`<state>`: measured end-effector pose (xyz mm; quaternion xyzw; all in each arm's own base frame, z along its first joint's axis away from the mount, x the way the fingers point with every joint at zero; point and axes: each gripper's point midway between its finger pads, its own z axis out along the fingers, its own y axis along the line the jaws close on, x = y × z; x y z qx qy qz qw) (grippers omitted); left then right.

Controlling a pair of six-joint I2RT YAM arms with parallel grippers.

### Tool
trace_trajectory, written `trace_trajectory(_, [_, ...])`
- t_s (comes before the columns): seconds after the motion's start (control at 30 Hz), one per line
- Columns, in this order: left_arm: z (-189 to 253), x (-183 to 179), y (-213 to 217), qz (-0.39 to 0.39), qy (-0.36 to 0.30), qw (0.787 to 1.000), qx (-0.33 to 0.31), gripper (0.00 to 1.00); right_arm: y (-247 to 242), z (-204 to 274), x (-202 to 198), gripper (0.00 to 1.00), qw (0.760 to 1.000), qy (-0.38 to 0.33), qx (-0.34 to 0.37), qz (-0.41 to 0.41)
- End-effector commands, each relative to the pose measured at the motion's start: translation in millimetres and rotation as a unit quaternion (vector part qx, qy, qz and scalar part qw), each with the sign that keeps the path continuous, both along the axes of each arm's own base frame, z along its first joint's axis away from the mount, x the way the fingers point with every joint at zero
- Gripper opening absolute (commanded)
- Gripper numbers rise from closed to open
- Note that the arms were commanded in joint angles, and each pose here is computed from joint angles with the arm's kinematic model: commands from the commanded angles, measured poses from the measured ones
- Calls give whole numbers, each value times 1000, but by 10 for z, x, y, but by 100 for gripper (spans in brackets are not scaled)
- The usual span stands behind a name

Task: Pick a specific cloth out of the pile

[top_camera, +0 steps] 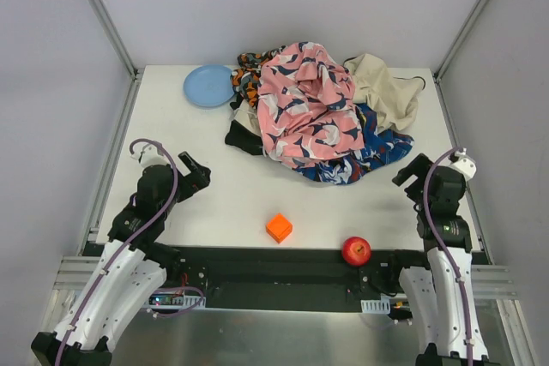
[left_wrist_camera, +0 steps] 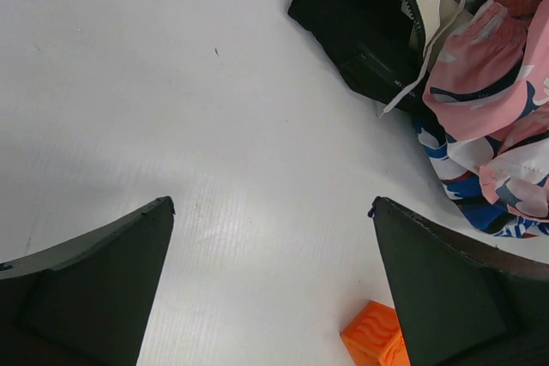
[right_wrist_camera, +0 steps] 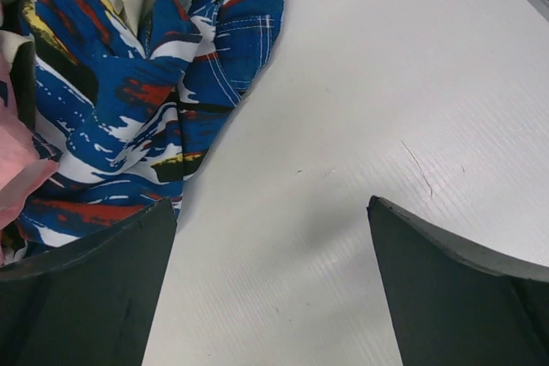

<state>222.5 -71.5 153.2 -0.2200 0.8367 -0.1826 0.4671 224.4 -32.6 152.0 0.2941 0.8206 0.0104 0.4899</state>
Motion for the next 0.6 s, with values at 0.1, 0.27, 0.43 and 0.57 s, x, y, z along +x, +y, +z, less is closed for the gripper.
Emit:
trace_trajectory(0.1, [-71, -11, 5, 3, 11, 1000, 3, 99, 255, 250, 147, 96, 992, -91, -2, 90])
trace_trajectory(0.27, [-122, -1, -5, -1, 19, 1000, 8, 99, 560, 453, 186, 96, 970, -155, 0, 185])
trace_trajectory(0.43, [-177, 75, -84, -19, 25, 999, 10, 99, 1043, 829, 212, 96, 924, -204, 1, 324])
trace_trajectory(0.57, [-226, 153, -151, -33, 34, 999, 12, 99, 1499, 1076, 242, 96, 879, -182, -99, 429])
